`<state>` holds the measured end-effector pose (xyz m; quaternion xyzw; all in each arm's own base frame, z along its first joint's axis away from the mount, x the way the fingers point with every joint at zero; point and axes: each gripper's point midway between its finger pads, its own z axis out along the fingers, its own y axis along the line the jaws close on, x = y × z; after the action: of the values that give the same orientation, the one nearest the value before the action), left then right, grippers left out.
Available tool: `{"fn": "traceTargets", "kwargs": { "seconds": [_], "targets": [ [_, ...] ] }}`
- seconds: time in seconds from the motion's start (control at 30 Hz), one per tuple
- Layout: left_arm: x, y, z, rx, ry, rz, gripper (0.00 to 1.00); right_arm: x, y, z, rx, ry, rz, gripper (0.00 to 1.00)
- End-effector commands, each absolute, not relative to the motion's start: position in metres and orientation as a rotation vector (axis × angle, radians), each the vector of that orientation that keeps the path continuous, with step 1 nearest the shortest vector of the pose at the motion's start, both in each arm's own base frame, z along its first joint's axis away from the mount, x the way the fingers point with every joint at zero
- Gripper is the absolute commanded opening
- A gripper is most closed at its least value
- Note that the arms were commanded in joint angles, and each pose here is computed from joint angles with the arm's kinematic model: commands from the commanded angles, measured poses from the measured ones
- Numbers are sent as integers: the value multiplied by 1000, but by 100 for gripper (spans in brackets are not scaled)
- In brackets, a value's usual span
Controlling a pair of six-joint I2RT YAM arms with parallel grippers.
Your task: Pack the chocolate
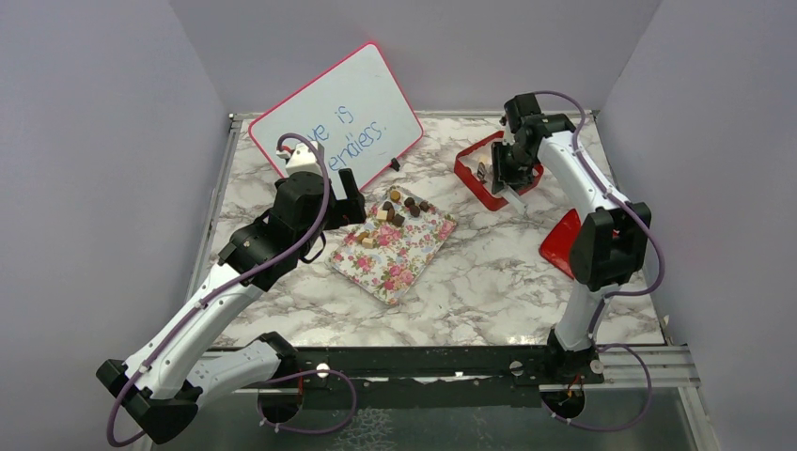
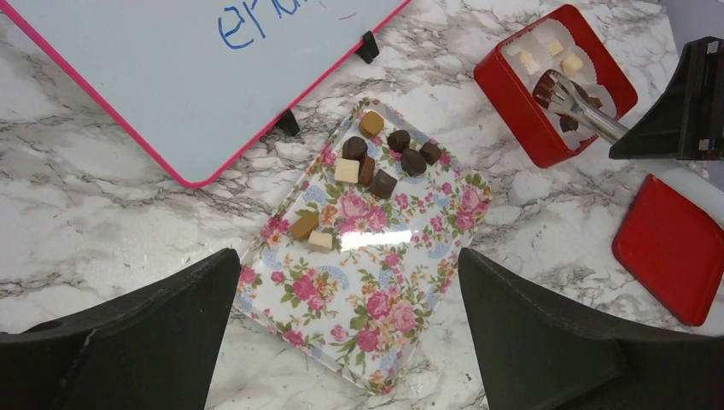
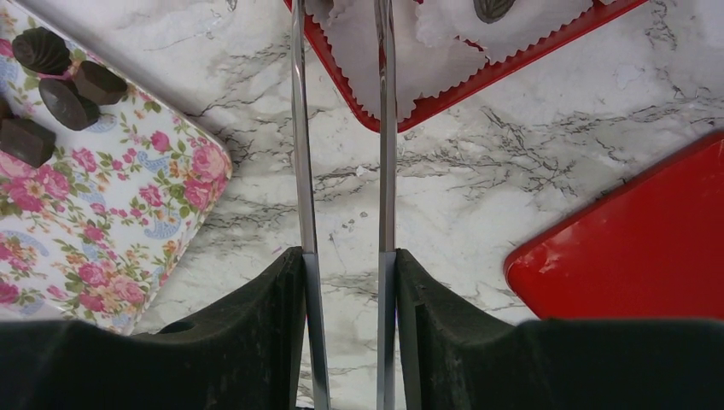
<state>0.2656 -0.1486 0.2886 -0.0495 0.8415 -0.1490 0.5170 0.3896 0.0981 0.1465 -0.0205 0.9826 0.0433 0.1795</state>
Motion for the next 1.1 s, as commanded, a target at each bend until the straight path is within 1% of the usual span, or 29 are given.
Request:
{"fn": "traceTargets", "kwargs": {
  "seconds": [0.0, 0.47, 0.67, 0.87, 1.07],
  "targets": [
    [267, -148, 307, -135, 1968, -385, 99, 399, 99, 163, -56, 2732, 140, 43],
    [269, -144, 308, -135, 1962, -360, 99, 377, 110, 204, -5, 2704, 258, 41],
    [268, -145, 299, -137, 1979, -360, 99, 361, 116, 212, -20, 2698, 286, 41],
    [267, -148, 291, -127, 2003, -362, 99, 344, 140, 222, -91, 2658, 315, 41],
    [269, -138, 302, -156, 1961, -330, 99, 326, 176, 224, -174, 2646, 315, 42]
  ]
}}
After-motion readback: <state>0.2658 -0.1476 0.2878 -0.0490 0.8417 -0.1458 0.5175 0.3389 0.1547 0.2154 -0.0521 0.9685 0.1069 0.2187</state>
